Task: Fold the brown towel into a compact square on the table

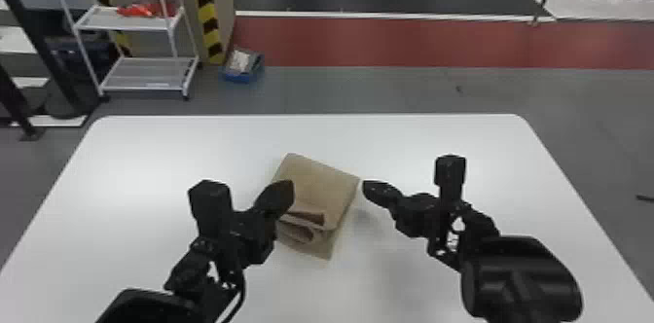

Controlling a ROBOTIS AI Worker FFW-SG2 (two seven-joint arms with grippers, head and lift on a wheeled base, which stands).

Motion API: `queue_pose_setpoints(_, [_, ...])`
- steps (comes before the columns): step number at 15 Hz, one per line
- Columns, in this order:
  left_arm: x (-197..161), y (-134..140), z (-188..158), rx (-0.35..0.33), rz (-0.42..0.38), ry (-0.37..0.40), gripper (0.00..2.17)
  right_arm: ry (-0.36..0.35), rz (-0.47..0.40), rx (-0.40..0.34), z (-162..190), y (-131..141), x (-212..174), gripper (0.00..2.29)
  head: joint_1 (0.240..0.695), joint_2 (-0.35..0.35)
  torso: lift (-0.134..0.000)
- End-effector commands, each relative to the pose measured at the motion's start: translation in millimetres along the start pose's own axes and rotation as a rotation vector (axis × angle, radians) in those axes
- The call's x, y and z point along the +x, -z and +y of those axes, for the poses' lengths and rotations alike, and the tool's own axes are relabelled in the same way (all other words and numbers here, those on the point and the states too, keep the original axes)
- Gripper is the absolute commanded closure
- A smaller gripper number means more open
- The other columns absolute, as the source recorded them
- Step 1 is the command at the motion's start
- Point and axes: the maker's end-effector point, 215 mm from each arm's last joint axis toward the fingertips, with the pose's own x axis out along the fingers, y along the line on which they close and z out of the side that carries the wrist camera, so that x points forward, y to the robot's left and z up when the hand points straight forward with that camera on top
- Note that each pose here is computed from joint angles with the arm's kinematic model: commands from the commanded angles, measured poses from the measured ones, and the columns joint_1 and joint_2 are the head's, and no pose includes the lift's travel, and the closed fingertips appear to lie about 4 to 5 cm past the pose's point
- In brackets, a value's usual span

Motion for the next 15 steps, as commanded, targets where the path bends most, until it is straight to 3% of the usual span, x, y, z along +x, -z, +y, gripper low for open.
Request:
queue_pose_setpoints(1, [10,-3,14,0.006,-0.012,-0.033,1.97,-0.002,-0.053,-0.022,6,-11,-8,2.12,0.695,-0.032,-0.057])
queue_pose_setpoints(5, [20,2,68,0.003,-0.008,-0.13,1.97,0.025,-0.161,-0.072,12,-37,-51,2.12,0.695,-0.017,-0.057])
queue_pose_setpoints(11, [-22,33,172,-0.008,-0.01,-0.306,1.97,-0.034,-0.341,0.026,15,-79,-119,2.12,0.695,0.048,-0.057])
queue_pose_setpoints(15, [-30,52,169,-0.011,0.016,-0.293,1.97,0.054,-0.421,0.095,-33,-85,-169,2.12,0.695,0.066,-0.057])
